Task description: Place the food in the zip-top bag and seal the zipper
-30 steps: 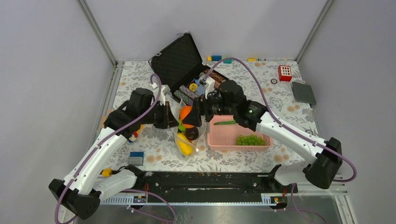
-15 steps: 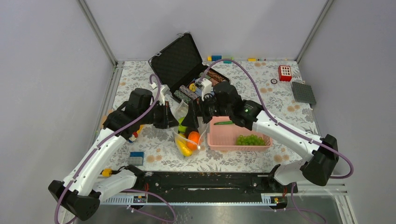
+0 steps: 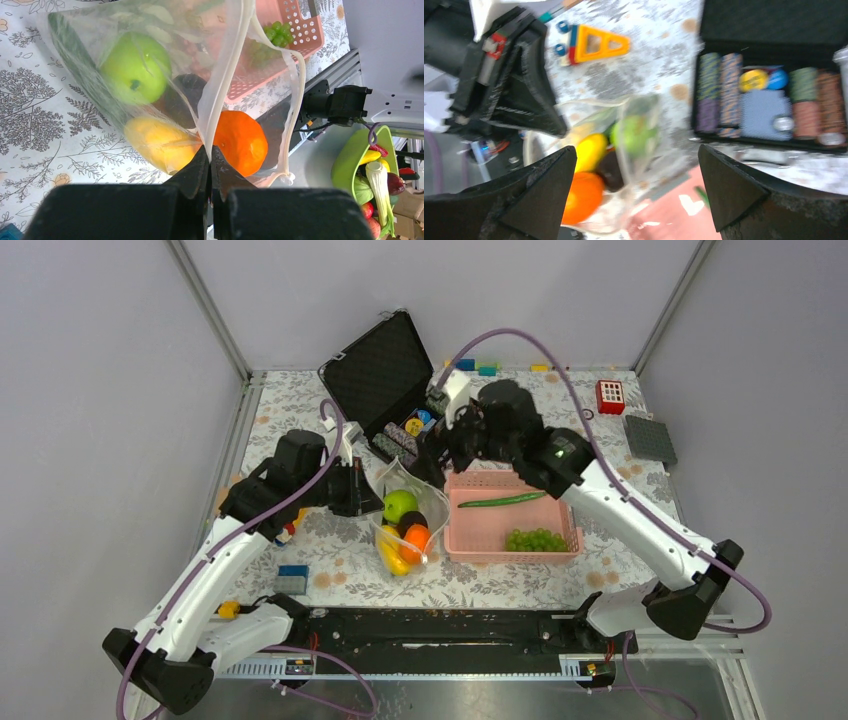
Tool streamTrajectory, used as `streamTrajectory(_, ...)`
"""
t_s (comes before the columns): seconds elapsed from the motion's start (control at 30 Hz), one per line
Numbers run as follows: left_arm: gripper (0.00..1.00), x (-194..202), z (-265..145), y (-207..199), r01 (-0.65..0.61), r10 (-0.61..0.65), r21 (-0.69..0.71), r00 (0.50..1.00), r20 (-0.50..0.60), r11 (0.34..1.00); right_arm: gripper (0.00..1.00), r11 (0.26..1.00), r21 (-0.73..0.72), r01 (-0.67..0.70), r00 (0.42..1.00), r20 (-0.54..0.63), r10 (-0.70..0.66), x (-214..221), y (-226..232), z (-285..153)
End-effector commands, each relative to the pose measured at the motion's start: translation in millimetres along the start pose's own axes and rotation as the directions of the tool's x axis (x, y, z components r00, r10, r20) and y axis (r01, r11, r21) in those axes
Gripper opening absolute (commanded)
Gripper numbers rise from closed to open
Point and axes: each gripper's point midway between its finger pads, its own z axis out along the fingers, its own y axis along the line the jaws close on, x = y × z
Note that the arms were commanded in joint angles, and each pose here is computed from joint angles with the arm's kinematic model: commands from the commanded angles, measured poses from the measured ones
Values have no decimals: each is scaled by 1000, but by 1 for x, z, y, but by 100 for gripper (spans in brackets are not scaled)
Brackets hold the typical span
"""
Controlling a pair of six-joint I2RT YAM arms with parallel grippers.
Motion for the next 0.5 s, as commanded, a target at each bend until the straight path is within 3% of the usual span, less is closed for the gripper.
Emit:
streamTrajectory(0.0,0,-11,-3,-14,-39,35,74,998,50,997,100,958,122,258,965,7,-261,-31,-57,-48)
streamTrajectory(0.13,0,-13,-5,-16,-68,63,82,996,64,994,100,869,29,493,866,-114,-487,4,-80,-57)
streamTrajectory(0.23,0,-16,-8,-14,-90,84,72,993,86,993,100,769,-88,633,714,-319,-624,50,-101,-64)
streamTrajectory(0.37,0,-21,-10,-10,-107,100,58,988,118,993,97,736,-254,627,584,-472,-660,99,-115,-75)
streamTrajectory(0.47,0,-24,-10,-9,-113,105,64,987,125,991,98,697,-340,631,546,-444,-711,114,-112,-72)
